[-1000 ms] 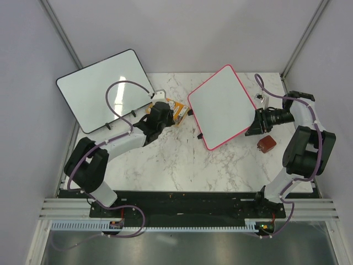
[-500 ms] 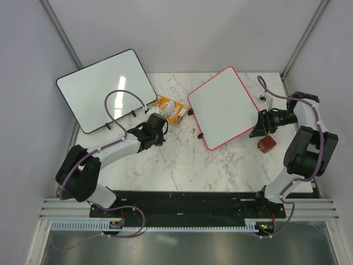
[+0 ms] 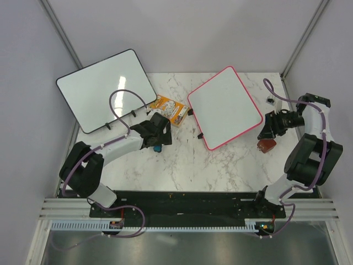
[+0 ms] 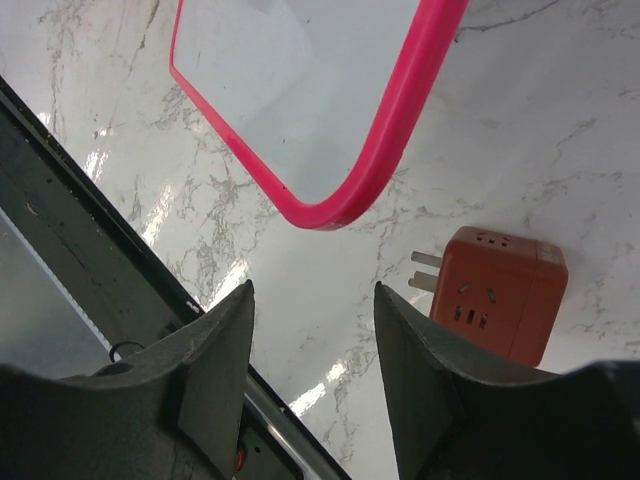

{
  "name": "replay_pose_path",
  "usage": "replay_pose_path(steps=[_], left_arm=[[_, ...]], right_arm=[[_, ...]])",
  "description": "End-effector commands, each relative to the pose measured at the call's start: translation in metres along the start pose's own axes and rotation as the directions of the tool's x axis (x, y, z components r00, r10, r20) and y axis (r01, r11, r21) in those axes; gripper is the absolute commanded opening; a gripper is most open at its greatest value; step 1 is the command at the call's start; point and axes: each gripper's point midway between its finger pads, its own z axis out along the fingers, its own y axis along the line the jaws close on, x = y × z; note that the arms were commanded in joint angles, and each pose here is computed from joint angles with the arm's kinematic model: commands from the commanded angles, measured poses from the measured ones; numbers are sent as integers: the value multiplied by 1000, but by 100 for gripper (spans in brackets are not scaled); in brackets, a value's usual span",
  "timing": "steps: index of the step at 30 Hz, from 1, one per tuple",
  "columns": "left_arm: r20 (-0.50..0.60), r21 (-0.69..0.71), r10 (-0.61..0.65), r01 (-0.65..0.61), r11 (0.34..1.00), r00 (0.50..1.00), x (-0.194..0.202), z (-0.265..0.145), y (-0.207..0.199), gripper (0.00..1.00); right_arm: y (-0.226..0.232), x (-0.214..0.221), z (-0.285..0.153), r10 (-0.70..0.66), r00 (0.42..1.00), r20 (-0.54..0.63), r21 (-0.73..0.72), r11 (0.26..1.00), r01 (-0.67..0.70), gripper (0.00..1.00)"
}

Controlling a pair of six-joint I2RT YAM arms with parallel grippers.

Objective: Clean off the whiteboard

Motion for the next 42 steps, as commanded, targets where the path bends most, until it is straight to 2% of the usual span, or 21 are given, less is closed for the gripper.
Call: replay_pose_path(steps=[1,3,4,7,8,14,25,42], left_arm=[[135,192,36,-62,980,990,-43,-32,-54,99],[152,248,61,-98,964,987,-44,-38,-79,99],[148,258,76,-112,960,986,-48,-33,-90,96],[132,303,91,-127,944,987,-51,-28,-121,18],[95,296,110,-133,946,989,-40,-12,-127,2],[-7,323,94,-87,942,996,-25,28,-160,2],[-84,339,63,-31,940,995,-15,67,-192,2],[-159,462,82,0,887,984,10,61,-255,2]], right_arm=[[2,5,-11,-32,999,-11,37,999,32,58],[-4,8,-17,-23,1000,-8,63,998,24,58],[-7,9,-19,-20,1000,-7,73,997,20,58],[-20,14,-34,16,1000,16,119,993,-18,59],[-24,15,-37,24,999,21,131,991,-26,59],[-45,22,-67,82,993,79,171,981,-94,61],[-68,40,-96,136,978,160,197,966,-167,64],[-78,48,-100,165,966,199,187,961,-203,64]])
